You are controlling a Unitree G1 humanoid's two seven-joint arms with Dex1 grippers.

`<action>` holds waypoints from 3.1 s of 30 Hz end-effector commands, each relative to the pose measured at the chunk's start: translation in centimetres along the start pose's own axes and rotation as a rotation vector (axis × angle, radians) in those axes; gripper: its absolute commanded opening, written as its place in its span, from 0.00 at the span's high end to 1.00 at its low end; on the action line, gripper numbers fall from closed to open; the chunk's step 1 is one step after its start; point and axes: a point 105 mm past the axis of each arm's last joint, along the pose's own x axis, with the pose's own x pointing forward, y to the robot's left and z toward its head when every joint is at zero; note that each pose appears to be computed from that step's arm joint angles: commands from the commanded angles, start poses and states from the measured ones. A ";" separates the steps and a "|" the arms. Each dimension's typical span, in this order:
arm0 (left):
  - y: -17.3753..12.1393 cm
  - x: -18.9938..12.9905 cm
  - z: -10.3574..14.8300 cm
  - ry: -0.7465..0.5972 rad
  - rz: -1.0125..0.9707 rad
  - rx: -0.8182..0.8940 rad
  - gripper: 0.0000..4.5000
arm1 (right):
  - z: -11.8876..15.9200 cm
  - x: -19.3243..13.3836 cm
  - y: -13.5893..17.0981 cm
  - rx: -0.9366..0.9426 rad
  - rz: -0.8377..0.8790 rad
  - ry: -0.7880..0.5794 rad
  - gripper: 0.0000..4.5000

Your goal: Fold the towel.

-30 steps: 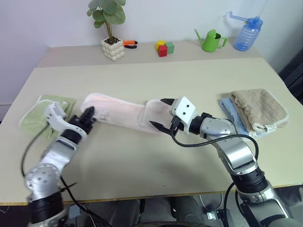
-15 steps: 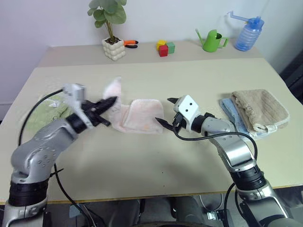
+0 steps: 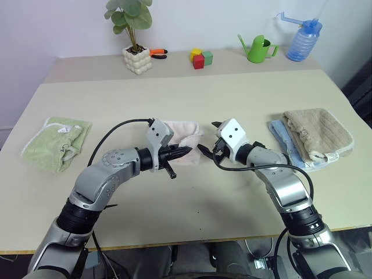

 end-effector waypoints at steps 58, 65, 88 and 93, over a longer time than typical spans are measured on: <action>10.0 -10.7 0.5 -0.231 0.615 -0.021 0.00 | 3.9 -1.1 0.5 0.106 0.227 -0.094 0.01; 9.1 -10.9 -3.4 -0.166 0.572 -0.463 0.00 | 2.9 -1.8 0.8 0.073 0.207 -0.057 0.01; 4.9 -2.2 -3.6 -0.158 0.292 -0.882 0.83 | 5.2 -3.3 3.8 -0.007 0.361 -0.148 0.00; 5.8 -2.7 -2.0 -0.257 0.333 -0.796 0.98 | 4.9 -3.1 4.1 -0.008 0.360 -0.140 0.00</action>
